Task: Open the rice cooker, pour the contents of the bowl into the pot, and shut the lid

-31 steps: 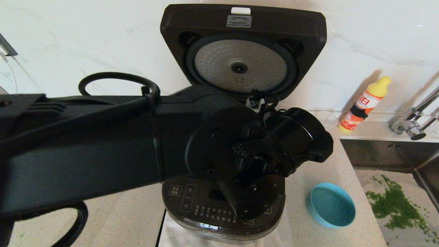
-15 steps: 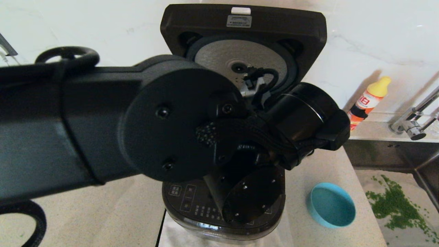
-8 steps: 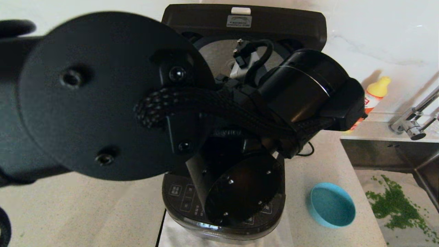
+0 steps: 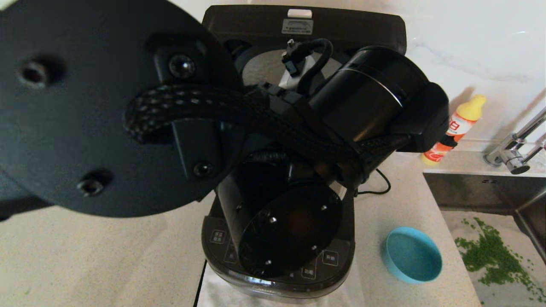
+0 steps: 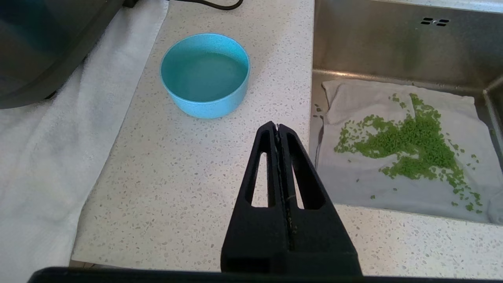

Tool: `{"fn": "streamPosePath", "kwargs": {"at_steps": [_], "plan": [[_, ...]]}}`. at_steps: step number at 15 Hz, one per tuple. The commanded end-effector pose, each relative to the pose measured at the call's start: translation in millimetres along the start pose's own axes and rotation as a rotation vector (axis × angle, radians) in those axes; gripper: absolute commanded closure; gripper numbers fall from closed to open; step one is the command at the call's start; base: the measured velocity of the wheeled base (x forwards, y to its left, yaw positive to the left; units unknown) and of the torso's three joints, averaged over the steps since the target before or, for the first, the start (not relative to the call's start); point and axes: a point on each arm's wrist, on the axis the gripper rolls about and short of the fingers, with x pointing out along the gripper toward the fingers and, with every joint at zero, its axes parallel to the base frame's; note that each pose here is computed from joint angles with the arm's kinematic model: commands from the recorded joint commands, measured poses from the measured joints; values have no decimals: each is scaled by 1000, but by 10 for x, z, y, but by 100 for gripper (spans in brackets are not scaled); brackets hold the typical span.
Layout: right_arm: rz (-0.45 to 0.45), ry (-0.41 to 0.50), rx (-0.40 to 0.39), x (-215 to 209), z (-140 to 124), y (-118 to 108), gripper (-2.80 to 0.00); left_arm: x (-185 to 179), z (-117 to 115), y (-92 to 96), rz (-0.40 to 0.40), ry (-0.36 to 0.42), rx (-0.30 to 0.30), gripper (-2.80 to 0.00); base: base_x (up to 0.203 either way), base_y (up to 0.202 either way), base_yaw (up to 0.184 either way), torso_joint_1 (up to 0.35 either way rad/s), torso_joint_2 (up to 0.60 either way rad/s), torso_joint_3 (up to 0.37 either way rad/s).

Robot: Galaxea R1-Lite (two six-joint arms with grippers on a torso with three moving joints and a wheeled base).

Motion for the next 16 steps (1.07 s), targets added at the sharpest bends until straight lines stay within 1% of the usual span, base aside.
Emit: {"fn": "streamPosePath", "kwargs": {"at_steps": [1,6,8,10,12,13,14,15,16], "plan": [[0,1,0,1,0,0,0,0,1,-18,-20,-1,-1,0,0,0,0,0,0,0],[0,1,0,1,0,0,0,-1,-4,-115,-33,-1,15,0,0,0,0,0,0,0],[0,0,0,0,0,0,0,0,-9,-149,-75,-1,15,0,0,0,0,0,0,0],[0,0,0,0,0,0,0,91,-3,-207,-91,21,13,0,0,0,0,0,0,0],[0,0,0,0,0,0,0,140,13,-248,-186,30,-4,0,0,0,0,0,0,0],[0,0,0,0,0,0,0,157,42,-258,-217,27,-28,0,0,0,0,0,0,0],[0,1,1,1,0,0,0,205,55,-304,-221,35,-33,0,0,0,0,0,0,0],[0,0,1,0,0,0,0,231,59,-321,-242,40,-35,0,0,0,0,0,0,0],[0,1,0,1,0,0,0,230,67,-336,-256,35,-25,0,0,0,0,0,0,0]]}}
